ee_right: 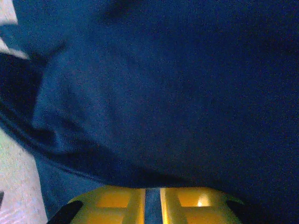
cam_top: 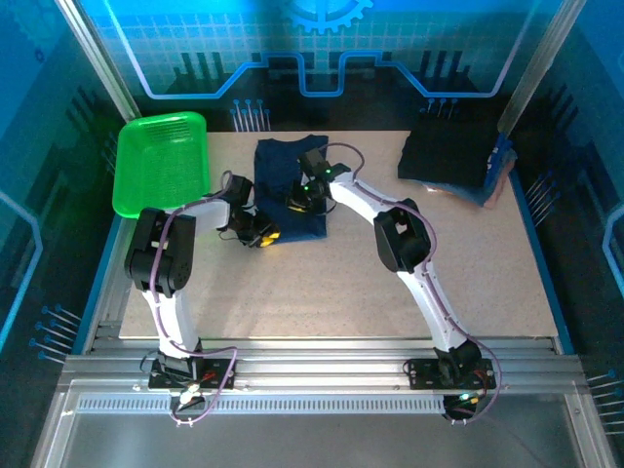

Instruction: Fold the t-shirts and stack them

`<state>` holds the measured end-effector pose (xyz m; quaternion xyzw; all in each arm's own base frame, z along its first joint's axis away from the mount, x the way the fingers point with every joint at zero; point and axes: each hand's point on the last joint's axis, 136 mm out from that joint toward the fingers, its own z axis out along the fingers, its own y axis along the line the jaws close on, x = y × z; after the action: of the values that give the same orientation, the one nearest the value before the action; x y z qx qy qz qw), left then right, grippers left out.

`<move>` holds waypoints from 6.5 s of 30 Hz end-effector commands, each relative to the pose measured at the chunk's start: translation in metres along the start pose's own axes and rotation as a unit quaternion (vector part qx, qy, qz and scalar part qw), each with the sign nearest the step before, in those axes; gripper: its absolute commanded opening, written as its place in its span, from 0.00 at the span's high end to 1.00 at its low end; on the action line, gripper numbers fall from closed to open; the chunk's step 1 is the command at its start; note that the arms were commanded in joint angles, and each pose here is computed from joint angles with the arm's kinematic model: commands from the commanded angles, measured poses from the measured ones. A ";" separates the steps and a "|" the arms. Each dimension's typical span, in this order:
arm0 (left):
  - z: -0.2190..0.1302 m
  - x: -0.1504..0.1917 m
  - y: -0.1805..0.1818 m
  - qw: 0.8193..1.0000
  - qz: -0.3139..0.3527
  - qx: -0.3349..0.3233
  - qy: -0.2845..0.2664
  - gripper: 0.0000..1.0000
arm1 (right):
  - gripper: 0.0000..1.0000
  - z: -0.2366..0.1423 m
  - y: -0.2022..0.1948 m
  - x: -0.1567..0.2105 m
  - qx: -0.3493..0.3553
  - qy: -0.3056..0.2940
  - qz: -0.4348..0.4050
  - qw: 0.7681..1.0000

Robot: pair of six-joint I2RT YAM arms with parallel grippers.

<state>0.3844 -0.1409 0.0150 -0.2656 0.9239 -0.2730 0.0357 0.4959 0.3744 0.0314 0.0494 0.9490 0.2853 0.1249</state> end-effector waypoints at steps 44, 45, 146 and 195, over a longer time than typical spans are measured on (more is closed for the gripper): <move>-0.155 0.088 0.018 0.992 -0.014 0.097 -0.082 0.13 | 0.09 -0.275 -0.072 0.179 -0.152 -0.087 0.011 0.984; -0.145 0.085 0.020 0.992 -0.022 0.102 -0.075 0.15 | 0.10 -0.261 -0.074 0.178 -0.161 -0.079 0.022 0.984; -0.162 0.033 -0.073 0.985 0.012 0.157 -0.077 1.00 | 1.00 -0.208 -0.056 0.114 -0.053 0.098 0.075 0.991; -0.227 0.014 -0.128 0.945 0.196 0.219 -0.146 0.01 | 0.14 -0.204 -0.066 0.035 0.082 0.031 -0.126 0.988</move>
<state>0.4239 -0.1201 0.3214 -0.1297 0.8293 -0.4388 0.3206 0.4204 0.2257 0.2208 -0.0408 0.9443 0.2670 0.1880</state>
